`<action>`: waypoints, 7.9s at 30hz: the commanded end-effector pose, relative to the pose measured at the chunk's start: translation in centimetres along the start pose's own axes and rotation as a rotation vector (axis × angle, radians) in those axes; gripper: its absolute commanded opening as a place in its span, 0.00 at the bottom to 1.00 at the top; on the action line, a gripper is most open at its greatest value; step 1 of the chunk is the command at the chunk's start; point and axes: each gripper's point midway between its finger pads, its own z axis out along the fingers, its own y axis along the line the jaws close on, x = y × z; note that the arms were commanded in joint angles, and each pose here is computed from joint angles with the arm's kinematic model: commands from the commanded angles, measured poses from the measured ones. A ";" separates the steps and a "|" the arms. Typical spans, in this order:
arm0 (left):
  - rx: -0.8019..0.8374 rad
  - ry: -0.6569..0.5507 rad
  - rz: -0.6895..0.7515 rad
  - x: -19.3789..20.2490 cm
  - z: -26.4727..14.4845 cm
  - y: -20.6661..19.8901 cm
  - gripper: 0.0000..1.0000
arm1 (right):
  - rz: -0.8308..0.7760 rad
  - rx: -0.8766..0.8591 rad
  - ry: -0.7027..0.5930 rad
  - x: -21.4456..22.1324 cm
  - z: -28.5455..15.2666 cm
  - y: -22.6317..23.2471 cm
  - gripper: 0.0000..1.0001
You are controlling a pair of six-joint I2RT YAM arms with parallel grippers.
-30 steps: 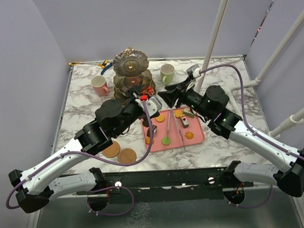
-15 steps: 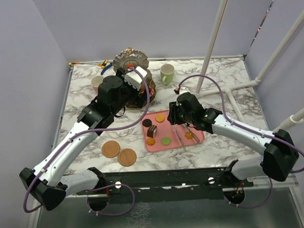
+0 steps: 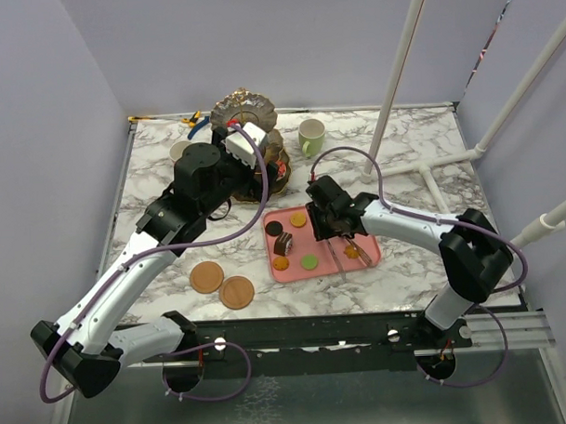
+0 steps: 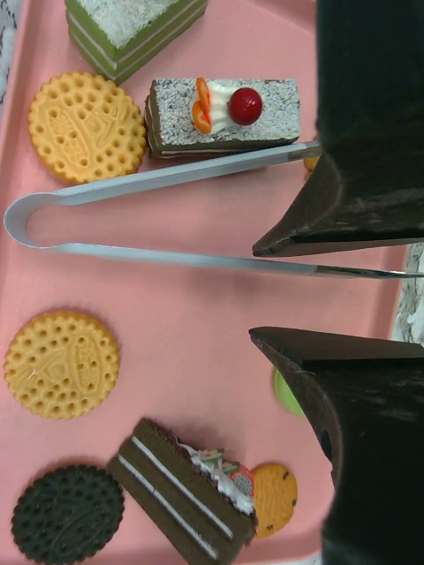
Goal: Serve the afternoon tea
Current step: Pick up the clamp from the tray.
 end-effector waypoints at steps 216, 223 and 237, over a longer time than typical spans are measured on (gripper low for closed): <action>0.672 -0.209 0.314 -5.2 -7.2 -9.7 0.02 | -0.603 -1.179 -0.896 -16.9 -35.6 13.0 0.66; 0.699 -0.206 0.315 -5.2 -7.3 -10.1 0.00 | -0.619 -1.247 -0.897 -15.9 -36.0 13.3 0.76; 0.826 -0.191 0.194 -5.7 -8.8 -12.0 0.00 | -0.728 -1.236 -1.004 -15.7 -37.9 13.1 0.99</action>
